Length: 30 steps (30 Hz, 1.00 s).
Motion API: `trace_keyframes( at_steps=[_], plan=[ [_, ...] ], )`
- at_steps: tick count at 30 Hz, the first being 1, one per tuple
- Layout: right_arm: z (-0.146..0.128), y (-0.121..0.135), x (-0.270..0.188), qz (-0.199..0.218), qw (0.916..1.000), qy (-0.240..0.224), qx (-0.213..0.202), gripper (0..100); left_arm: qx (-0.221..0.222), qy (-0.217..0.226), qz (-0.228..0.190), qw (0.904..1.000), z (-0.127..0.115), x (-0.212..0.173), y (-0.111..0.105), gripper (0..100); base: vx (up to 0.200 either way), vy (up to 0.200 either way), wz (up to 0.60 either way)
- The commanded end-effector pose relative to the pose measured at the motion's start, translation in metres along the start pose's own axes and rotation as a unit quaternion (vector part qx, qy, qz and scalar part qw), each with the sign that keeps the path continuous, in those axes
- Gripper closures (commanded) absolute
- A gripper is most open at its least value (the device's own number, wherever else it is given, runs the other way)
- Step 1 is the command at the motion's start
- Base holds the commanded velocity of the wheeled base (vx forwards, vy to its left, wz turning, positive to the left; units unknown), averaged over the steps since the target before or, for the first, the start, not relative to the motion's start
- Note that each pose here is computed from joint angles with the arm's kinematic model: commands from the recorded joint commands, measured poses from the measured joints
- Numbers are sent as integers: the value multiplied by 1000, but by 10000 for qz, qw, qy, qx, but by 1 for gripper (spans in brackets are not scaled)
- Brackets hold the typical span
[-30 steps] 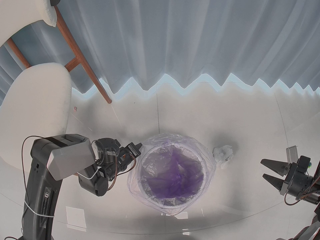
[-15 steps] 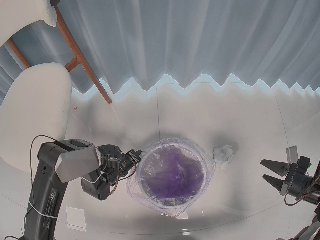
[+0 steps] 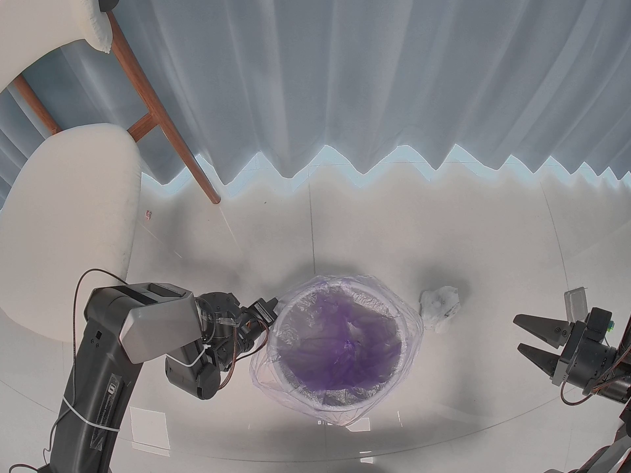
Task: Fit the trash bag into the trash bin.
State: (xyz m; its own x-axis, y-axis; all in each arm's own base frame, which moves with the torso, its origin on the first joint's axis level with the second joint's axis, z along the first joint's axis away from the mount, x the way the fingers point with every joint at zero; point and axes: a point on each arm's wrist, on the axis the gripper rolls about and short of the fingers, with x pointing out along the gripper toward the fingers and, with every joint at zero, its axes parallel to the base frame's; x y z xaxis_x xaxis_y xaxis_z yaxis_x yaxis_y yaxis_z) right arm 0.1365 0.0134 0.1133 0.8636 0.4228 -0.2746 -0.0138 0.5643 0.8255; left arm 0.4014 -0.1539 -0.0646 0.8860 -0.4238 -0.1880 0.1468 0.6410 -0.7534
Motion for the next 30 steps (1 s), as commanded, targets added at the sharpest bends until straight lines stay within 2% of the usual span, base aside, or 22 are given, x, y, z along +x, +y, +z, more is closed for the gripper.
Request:
trace_keyframes(
  at_steps=[1,2,5,8,9,10,12,15,21,22,25,30],
  plan=[
    [-3,-2,-1,-50,10000,42,27,0,-1,32,36,10000,0,-2,1,100,0,0,0],
    [-3,-3,-1,-55,10000,47,38,0,0,38,31,10000,-1,-3,0,0,0,0,0],
    [-3,-2,-1,-50,10000,42,27,0,-8,-17,37,10000,2,-3,0,0,0,0,0],
    [-3,-2,-1,-45,10000,49,27,0,-7,-578,66,9983,18,-3,-11,0,0,0,0],
    [-3,-2,-1,-45,10000,49,27,0,-7,-578,66,9983,18,-3,-11,0,0,0,0],
    [-3,-3,-1,-50,10000,53,31,0,-94,-783,-27,9969,30,-10,-26,0,0,0,0],
    [-3,-3,-1,-62,10000,61,37,0,-183,-807,-75,9965,34,-15,-33,0,0,0,0],
    [-3,-4,0,-101,9999,102,53,0,-409,-969,-403,9936,54,-29,-65,0,0,0,0],
    [-5,-6,-1,-190,9996,172,86,0,-356,-750,-777,9935,52,-67,-114,0,0,0,0],
    [-6,-6,-1,-212,9996,190,75,0,-330,-751,-863,9929,56,-82,-126,0,0,0,0],
    [-6,-6,-1,-217,9996,194,71,0,-378,-873,-1029,9901,70,-110,-143,0,0,0,0],
    [-6,-7,-1,-234,9995,207,88,0,-538,-369,-855,9942,65,-160,-135,0,-80,0,0]
  ],
)
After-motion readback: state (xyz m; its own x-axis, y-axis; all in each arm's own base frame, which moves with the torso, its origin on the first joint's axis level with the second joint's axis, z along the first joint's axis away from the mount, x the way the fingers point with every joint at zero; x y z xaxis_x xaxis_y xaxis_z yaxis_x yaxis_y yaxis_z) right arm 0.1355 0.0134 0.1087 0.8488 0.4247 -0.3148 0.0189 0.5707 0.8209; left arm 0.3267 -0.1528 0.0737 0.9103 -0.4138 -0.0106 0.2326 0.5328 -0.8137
